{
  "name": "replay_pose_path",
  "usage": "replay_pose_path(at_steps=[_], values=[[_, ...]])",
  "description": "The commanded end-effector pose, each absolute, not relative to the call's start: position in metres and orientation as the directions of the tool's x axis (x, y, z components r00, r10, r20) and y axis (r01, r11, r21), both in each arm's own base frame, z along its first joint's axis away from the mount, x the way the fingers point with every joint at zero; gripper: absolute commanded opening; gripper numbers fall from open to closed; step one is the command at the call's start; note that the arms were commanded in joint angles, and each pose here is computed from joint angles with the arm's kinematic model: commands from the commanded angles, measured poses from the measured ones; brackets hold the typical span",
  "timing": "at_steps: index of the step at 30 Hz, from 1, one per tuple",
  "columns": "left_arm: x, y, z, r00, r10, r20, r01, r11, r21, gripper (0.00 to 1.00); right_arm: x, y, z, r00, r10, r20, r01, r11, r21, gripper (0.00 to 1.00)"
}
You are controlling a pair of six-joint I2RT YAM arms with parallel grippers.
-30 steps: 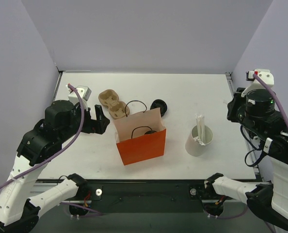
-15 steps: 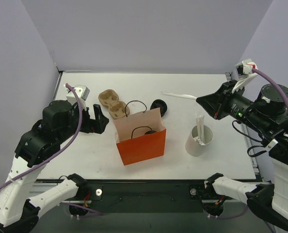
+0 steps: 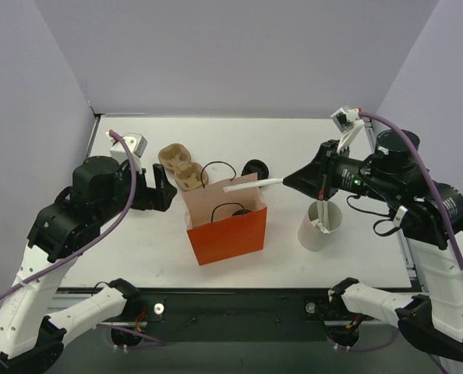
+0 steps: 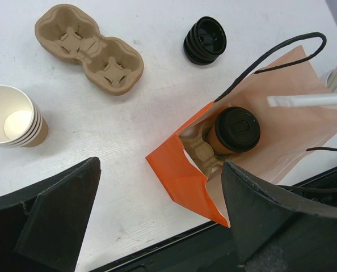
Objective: Pack the takeout coffee
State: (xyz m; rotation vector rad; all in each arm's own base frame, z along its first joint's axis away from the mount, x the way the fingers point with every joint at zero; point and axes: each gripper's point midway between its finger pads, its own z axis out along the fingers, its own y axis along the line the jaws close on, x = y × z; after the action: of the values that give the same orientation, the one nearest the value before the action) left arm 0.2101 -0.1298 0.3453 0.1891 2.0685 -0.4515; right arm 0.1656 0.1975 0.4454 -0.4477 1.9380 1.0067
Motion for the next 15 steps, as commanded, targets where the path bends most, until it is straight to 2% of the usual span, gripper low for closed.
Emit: replay_pose_path(at_steps=[1,8,9,11,14,15], values=[[0.210,-0.125,0.367,-0.458,-0.067,-0.887,0.318,0.919,-0.234,0.97,0.170,0.217,0.439,-0.571,0.078,-0.817,-0.655,0.557,0.511,0.01],[0.207,-0.123,0.362,-0.460,-0.074,-0.885,0.310,0.920,-0.238,0.97,0.194,0.260,0.414,-0.627,0.037,-0.778,-0.656,0.513,0.554,0.03],[0.207,-0.123,0.360,-0.462,-0.073,-0.884,0.310,0.921,-0.238,0.97,0.196,0.270,0.404,-0.648,0.008,-0.762,-0.654,0.508,0.561,0.07],[0.208,-0.123,0.361,-0.457,-0.076,-0.886,0.311,0.920,-0.240,0.97,0.198,0.276,0.393,-0.677,-0.014,-0.736,-0.638,0.511,0.577,0.09],[0.208,-0.123,0.364,-0.446,-0.082,-0.892,0.314,0.918,-0.241,0.97,0.201,0.275,0.383,-0.703,-0.017,-0.711,-0.606,0.538,0.586,0.21],[0.208,-0.123,0.364,-0.445,-0.082,-0.892,0.312,0.919,-0.240,0.97,0.202,0.274,0.385,-0.705,-0.009,-0.709,-0.598,0.546,0.588,0.29]])
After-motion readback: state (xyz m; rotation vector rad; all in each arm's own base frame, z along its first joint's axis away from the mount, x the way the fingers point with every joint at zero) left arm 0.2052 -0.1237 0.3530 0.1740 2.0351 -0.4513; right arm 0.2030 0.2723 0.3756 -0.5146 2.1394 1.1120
